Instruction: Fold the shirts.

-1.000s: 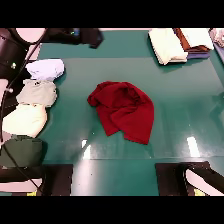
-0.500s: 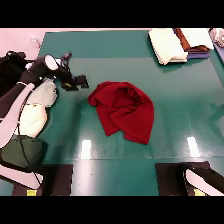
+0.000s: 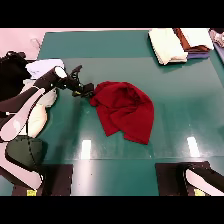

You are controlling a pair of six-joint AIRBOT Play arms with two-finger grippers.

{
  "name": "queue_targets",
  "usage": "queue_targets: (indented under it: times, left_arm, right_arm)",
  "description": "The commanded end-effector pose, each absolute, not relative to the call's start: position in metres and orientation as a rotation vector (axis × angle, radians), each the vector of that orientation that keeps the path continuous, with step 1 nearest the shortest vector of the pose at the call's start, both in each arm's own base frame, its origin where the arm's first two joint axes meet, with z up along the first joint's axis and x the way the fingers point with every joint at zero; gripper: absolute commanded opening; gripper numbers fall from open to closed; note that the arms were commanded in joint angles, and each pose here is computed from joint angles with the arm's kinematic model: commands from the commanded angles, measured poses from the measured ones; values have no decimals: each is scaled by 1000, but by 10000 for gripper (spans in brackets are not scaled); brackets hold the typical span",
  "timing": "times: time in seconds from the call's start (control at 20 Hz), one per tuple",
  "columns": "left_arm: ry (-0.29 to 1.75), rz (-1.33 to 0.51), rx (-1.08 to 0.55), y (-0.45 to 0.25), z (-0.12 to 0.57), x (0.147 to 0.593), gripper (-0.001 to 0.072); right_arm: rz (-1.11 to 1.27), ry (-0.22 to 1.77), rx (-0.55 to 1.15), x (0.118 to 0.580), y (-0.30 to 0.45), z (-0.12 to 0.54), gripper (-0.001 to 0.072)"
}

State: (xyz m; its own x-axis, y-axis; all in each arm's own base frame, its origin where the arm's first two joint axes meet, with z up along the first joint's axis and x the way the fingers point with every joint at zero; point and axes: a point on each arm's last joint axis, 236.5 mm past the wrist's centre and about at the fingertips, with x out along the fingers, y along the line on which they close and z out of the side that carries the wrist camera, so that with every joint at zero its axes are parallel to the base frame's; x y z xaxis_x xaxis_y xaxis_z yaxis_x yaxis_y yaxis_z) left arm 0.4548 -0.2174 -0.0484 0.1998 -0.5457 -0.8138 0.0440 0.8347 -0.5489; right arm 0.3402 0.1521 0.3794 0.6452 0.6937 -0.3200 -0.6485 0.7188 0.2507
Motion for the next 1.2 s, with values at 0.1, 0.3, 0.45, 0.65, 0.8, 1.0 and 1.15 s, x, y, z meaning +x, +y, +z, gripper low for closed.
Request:
queue_targets:
  times: [0.1, 0.3, 0.45, 0.65, 0.8, 1.0, 1.15]
  left_arm:
    - [1163, -484, -418, -200, 21, 494, 23]
    - [1064, -486, -357, -183, 69, 514, 23]
    - [1042, -497, -340, -183, 75, 517, 23]
    - [1031, -493, -342, -183, 76, 519, 23]
    - [1030, -491, -339, -182, 76, 519, 23]
    - [1041, -495, -337, -183, 75, 517, 23]
    - [1051, -498, -337, -183, 74, 515, 23]
  right_arm:
    - [694, 875, 201, 330, 135, 259, 17]
    - [405, 1220, 330, 308, 96, 101, 23]
    - [331, 1378, 491, 271, 103, 6, 389]
    - [342, 1507, 719, 241, 145, -61, 278]
    - [350, 1537, 686, 241, 170, -86, 265]
    - [389, 1518, 625, 259, 196, -93, 265]
    - [419, 1477, 585, 275, 205, -86, 108]
